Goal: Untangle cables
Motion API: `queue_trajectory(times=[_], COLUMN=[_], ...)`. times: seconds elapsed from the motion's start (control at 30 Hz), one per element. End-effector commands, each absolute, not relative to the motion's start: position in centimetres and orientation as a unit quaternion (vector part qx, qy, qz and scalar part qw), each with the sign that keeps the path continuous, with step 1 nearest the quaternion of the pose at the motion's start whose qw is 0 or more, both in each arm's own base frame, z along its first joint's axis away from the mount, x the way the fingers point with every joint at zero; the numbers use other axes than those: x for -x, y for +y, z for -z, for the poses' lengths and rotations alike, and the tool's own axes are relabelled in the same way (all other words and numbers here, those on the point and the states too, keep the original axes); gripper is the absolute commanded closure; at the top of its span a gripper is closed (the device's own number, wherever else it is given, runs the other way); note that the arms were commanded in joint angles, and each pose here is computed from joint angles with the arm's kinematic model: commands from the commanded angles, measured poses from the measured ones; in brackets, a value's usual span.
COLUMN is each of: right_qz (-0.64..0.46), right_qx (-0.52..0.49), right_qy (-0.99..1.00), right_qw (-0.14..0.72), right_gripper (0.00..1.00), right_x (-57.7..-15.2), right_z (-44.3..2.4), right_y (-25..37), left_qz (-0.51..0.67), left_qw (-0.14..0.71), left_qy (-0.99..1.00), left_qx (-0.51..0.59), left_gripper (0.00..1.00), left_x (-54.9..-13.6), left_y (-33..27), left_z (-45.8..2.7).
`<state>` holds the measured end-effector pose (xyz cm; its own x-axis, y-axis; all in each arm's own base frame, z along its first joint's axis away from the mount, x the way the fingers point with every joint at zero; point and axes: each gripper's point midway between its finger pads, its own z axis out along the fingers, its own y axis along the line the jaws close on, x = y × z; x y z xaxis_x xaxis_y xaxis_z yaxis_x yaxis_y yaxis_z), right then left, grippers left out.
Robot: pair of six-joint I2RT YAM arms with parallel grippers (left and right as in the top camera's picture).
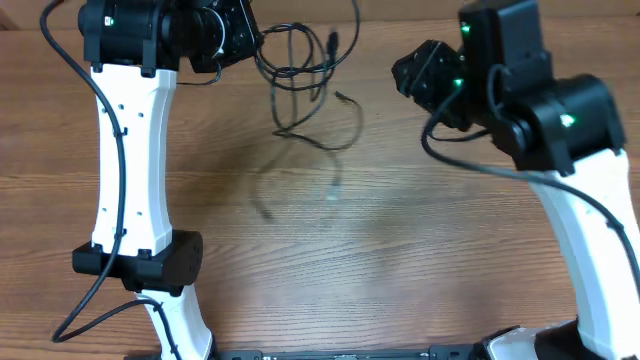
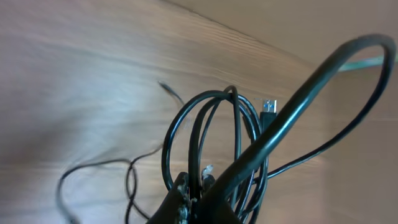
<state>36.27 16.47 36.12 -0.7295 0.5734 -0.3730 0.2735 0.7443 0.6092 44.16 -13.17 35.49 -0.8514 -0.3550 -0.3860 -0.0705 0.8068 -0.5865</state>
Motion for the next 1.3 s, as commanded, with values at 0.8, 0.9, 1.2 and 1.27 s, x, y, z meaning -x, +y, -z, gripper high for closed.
queue_trajectory(times=[0.8, 0.9, 1.2, 1.27], right_qz=[-0.298, -0.220, -0.009, 0.010], right_qx=[-0.254, -0.270, -0.316, -0.326], right_qy=[0.898, 0.909, 0.901, 0.895], right_qw=[0.202, 0.228, 0.297, 0.303], right_gripper=[0.96, 0.96, 0.96, 0.96], right_x=[-41.1, -41.4, -42.3, -42.3], right_z=[-30.0, -28.7, -27.8, -27.9], right_y=[21.8, 17.7, 5.7, 4.4], left_qz=[0.423, 0.291, 0.068, 0.066], left_qw=[0.249, 0.322, 0.473, 0.483], left_qy=[0.867, 0.890, 0.847, 0.843], left_qx=[0.082, 0.140, 0.233, 0.228], left_gripper=[0.96, 0.96, 0.96, 0.96], left_x=[-42.3, -41.9, -34.5, -33.6], left_y=[-15.8, -10.4, -0.2, 0.0], left_z=[-41.4, -41.4, -47.8, -48.5])
